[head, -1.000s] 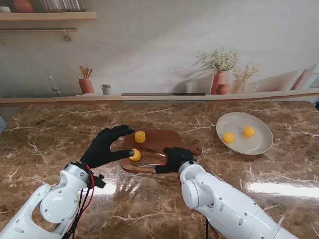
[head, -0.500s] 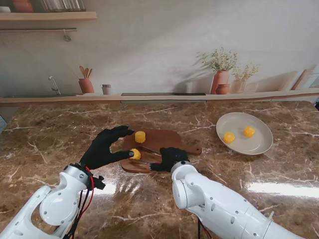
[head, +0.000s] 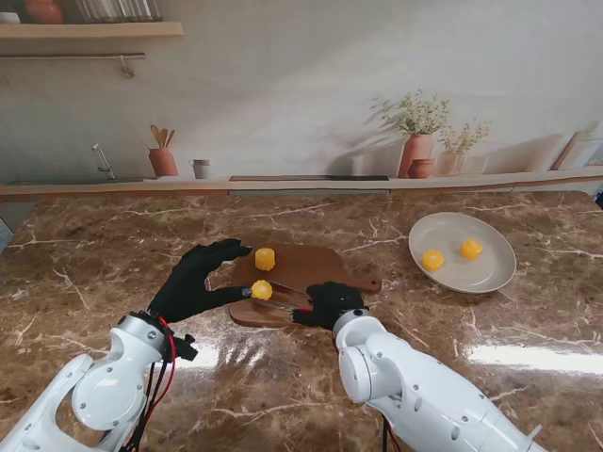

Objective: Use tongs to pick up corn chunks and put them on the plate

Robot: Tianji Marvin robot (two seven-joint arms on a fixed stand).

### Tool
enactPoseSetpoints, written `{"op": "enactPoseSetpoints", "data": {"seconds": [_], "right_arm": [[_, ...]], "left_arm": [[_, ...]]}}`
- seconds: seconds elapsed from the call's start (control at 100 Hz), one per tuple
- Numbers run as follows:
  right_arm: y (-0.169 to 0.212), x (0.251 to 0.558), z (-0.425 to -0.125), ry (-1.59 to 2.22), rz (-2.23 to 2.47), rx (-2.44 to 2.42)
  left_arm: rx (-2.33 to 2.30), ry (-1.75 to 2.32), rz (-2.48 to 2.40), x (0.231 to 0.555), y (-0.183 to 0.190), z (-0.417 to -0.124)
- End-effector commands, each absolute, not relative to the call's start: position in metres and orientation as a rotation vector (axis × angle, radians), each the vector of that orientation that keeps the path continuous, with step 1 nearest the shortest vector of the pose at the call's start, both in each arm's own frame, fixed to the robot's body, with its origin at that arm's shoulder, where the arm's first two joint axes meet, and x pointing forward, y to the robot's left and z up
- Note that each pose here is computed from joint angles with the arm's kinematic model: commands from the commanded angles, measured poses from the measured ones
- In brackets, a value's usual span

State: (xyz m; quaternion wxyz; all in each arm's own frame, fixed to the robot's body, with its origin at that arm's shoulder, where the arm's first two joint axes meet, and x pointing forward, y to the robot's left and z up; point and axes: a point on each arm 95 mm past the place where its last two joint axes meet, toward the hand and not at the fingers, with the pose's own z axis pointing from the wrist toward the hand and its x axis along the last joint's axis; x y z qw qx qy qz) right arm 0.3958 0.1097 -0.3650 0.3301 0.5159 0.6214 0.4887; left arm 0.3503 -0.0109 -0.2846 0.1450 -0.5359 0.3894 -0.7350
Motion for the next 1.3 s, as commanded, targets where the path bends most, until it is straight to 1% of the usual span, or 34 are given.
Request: {"op": "enactPoseSetpoints", "data": {"seconds": [0.0,0.15,0.3,0.46,0.61,0.82,0.98,1.11,1.29], "right_arm": [[0.1,0.385,-0.369,1.626,1.251,1.363],[0.078,0.383,-0.351,1.542,1.261,1.358],[0.048,0.385,-0.329,1.429,1.231,1.366],[0.003,0.4,-0.311,1.297,1.121,1.412],[-0.045,0.414,-0.301,1.172,1.006,1.46],[-0.102,0.429,-0.298,1.055,0.828,1.502],[-0.133,0.447,-0.303,1.0,0.755,1.523],[-0.146,0.463,-0.305,0.992,0.735,1.531],[-0.149,0.481,-0.308,0.998,0.7,1.526]], "left_arm": [[-1.553,1.121,-2.115,0.348,-0.012,-0.287],[-1.548,1.115,-2.119,0.348,-0.013,-0.287],[-1.542,1.117,-2.125,0.35,-0.014,-0.287],[-1.54,1.113,-2.132,0.35,-0.016,-0.288],[-1.548,1.118,-2.126,0.35,-0.016,-0.29],[-1.555,1.13,-2.111,0.355,-0.014,-0.294],[-1.565,1.138,-2.106,0.357,-0.013,-0.296],[-1.568,1.137,-2.103,0.358,-0.014,-0.296],[-1.567,1.138,-2.096,0.358,-0.014,-0.296]]}}
